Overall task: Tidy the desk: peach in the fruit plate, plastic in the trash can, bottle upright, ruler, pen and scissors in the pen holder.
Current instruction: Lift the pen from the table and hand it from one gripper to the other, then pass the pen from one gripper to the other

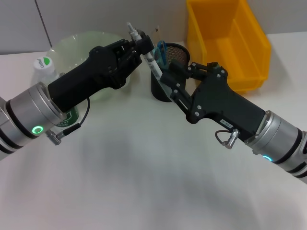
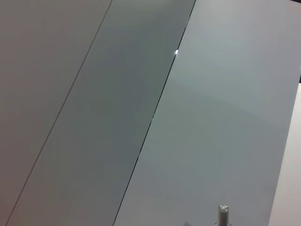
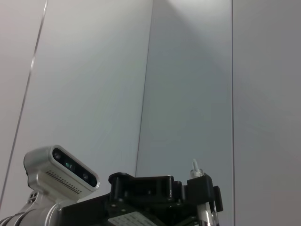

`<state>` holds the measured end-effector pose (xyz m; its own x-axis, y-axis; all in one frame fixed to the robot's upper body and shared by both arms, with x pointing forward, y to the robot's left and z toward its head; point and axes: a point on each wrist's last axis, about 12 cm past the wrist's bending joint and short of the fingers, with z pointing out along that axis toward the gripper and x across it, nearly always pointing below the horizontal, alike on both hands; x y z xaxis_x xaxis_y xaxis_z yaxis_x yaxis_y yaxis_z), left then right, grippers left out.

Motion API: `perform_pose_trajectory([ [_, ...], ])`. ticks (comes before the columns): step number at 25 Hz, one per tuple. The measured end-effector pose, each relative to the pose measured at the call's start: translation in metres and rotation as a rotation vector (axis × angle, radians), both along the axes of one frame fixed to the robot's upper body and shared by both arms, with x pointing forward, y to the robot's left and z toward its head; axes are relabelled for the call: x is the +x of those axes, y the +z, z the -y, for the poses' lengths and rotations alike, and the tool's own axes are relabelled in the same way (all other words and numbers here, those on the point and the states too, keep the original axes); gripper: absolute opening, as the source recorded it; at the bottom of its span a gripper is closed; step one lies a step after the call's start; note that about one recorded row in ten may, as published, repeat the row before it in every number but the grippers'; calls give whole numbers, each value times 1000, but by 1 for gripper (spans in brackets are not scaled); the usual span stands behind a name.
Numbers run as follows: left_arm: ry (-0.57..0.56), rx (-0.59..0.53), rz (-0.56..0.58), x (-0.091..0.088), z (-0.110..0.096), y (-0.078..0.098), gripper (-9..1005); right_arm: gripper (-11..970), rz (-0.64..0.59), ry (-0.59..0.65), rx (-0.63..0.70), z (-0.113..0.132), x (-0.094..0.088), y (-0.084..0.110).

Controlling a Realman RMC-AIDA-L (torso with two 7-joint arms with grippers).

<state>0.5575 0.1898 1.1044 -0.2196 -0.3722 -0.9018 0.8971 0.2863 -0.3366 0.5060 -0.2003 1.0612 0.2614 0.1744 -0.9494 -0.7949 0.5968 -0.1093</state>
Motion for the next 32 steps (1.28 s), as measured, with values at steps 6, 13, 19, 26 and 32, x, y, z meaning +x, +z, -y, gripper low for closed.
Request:
perform_pose_trajectory([
  [6, 0, -6, -1, 1, 0, 1, 144, 403, 2, 6, 0, 0, -1, 0],
  [13, 0, -2, 9, 2, 0, 3, 145, 536, -42, 24, 75, 6, 0, 5],
  [19, -54, 67, 89, 5, 0, 11, 145, 589, -180, 171, 127, 32, 12, 22],
  [26, -117, 118, 118, 3, -2, 18, 149, 590, -325, 350, -46, 52, 24, 46],
  [32, -142, 130, 117, 2, -2, 19, 155, 590, -416, 429, -238, 60, 38, 67],
])
